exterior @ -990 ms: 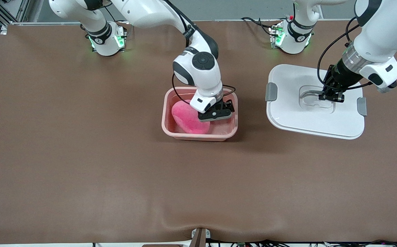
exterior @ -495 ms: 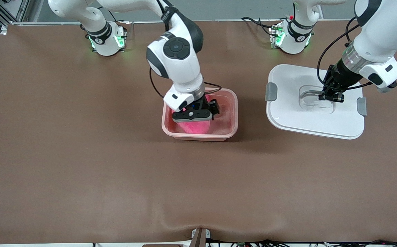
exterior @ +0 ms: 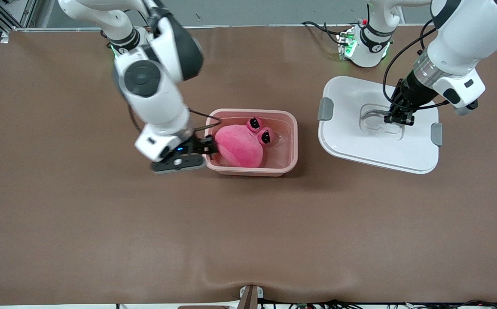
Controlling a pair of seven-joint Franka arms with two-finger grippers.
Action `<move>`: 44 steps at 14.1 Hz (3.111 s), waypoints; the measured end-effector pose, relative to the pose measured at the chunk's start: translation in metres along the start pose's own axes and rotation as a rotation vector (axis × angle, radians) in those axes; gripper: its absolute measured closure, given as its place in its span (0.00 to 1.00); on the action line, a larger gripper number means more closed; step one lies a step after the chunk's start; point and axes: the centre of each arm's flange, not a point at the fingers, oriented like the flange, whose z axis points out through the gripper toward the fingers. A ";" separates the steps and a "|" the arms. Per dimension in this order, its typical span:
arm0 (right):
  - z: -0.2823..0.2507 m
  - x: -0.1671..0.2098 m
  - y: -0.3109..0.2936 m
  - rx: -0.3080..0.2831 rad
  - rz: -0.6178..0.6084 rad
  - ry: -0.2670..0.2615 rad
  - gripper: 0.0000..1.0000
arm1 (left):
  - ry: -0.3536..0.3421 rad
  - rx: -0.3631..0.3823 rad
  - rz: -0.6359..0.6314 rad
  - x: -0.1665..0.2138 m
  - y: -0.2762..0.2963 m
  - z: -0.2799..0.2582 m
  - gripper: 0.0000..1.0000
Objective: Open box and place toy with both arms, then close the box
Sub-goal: 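Open the right gripper and withdraw it from the box, then lower the lid onto the box with the left gripper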
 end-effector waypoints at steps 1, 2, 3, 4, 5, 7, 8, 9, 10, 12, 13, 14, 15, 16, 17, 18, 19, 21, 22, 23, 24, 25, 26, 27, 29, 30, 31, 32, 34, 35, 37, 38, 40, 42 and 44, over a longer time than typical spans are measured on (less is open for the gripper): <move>-0.008 0.000 0.029 -0.006 -0.023 -0.024 0.00 | -0.001 -0.010 -0.004 -0.012 0.000 0.000 0.93; -0.016 -0.002 0.056 -0.008 -0.043 -0.052 0.00 | -0.002 -0.023 -0.019 -0.025 0.000 -0.001 0.93; -0.022 -0.005 0.082 -0.002 -0.054 -0.081 0.00 | -0.004 -0.032 -0.032 -0.036 -0.001 -0.001 0.93; -0.029 -0.009 0.107 0.008 -0.055 -0.103 0.00 | -0.005 -0.036 -0.038 -0.043 -0.001 -0.001 0.93; -0.038 -0.012 0.132 0.018 -0.050 -0.118 0.00 | -0.005 -0.038 -0.040 -0.047 -0.002 -0.001 0.93; -0.057 -0.021 0.177 0.029 -0.033 -0.141 0.00 | -0.006 -0.040 -0.043 -0.051 -0.002 -0.001 0.93; -0.068 -0.028 0.198 0.034 -0.012 -0.155 0.00 | -0.007 -0.043 -0.057 -0.055 -0.002 -0.001 0.93; -0.079 -0.035 0.218 0.038 0.013 -0.162 0.00 | -0.011 -0.048 -0.081 -0.062 -0.001 -0.002 0.93; -0.090 -0.041 0.236 0.042 0.039 -0.160 0.00 | -0.017 -0.051 -0.103 -0.071 0.001 -0.003 0.93; -0.114 -0.056 0.267 0.048 0.082 -0.154 0.00 | -0.037 -0.046 -0.103 -0.096 0.009 0.001 0.93; -0.126 -0.064 0.275 0.051 0.092 -0.145 0.00 | -0.052 -0.040 -0.093 -0.110 0.015 0.005 0.93; -0.137 -0.072 0.278 0.053 0.097 -0.133 0.00 | -0.066 -0.034 -0.086 -0.121 0.023 0.010 0.93; -0.147 -0.081 0.280 0.055 0.100 -0.123 0.00 | -0.077 -0.028 -0.088 -0.130 0.031 0.016 0.93; -0.154 -0.091 0.283 0.058 0.107 -0.117 0.00 | -0.080 -0.024 -0.092 -0.139 0.037 0.021 0.93; -0.160 -0.102 0.287 0.061 0.114 -0.116 0.00 | -0.069 -0.021 -0.096 -0.149 0.042 0.028 0.93; -0.164 -0.111 0.290 0.061 0.120 -0.122 0.00 | -0.046 -0.022 -0.097 -0.160 0.045 0.035 0.93; -0.168 -0.119 0.293 0.060 0.125 -0.130 0.00 | -0.015 -0.022 -0.096 -0.175 0.045 0.046 0.93; -0.172 -0.126 0.296 0.054 0.130 -0.135 0.00 | 0.030 -0.034 -0.116 -0.213 0.043 0.063 0.93; -0.172 -0.126 0.297 0.051 0.132 -0.138 0.00 | 0.032 -0.037 -0.132 -0.231 0.043 0.069 0.93; -0.171 -0.126 0.298 0.050 0.135 -0.140 0.00 | 0.027 -0.033 -0.143 -0.245 0.044 0.076 0.93; -0.171 -0.126 0.300 0.048 0.138 -0.141 0.00 | 0.023 -0.023 -0.154 -0.257 0.043 0.084 0.93; -0.170 -0.126 0.302 0.042 0.140 -0.143 0.00 | 0.022 -0.012 -0.163 -0.266 0.042 0.093 0.93; -0.170 -0.127 0.304 0.029 0.142 -0.144 0.00 | 0.032 -0.007 -0.170 -0.274 0.041 0.101 0.93; -0.170 -0.128 0.305 0.017 0.143 -0.150 0.00 | 0.050 -0.012 -0.178 -0.281 0.039 0.109 0.93; -0.167 -0.133 0.308 0.008 0.151 -0.190 0.00 | 0.088 -0.028 -0.203 -0.296 0.034 0.124 0.93; -0.167 -0.134 0.313 0.008 0.161 -0.193 0.00 | 0.108 -0.037 -0.212 -0.304 0.030 0.131 0.93; -0.168 -0.134 0.318 0.008 0.171 -0.186 0.00 | 0.125 -0.043 -0.220 -0.314 0.025 0.141 0.93; -0.169 -0.133 0.322 0.006 0.177 -0.174 0.00 | 0.136 -0.045 -0.229 -0.323 0.020 0.149 0.93; -0.170 -0.131 0.321 0.004 0.175 -0.159 0.00 | 0.134 -0.048 -0.240 -0.333 0.016 0.158 0.93; -0.172 -0.131 0.319 0.003 0.171 -0.154 0.00 | 0.124 -0.054 -0.244 -0.334 0.017 0.159 0.93; -0.179 -0.132 0.314 0.003 0.164 -0.157 0.00 | 0.111 -0.065 -0.256 -0.334 0.019 0.158 0.93; -0.180 -0.132 0.313 0.004 0.162 -0.162 0.00 | 0.108 -0.066 -0.261 -0.335 0.020 0.159 0.93; -0.179 -0.129 0.314 0.003 0.163 -0.162 0.00 | 0.098 -0.067 -0.280 -0.340 0.018 0.164 0.93; -0.179 -0.118 0.316 0.000 0.165 -0.156 0.00 | 0.089 -0.062 -0.300 -0.348 0.015 0.173 0.93; -0.178 -0.106 0.316 -0.004 0.163 -0.159 0.00 | 0.091 -0.050 -0.298 -0.356 0.010 0.184 0.93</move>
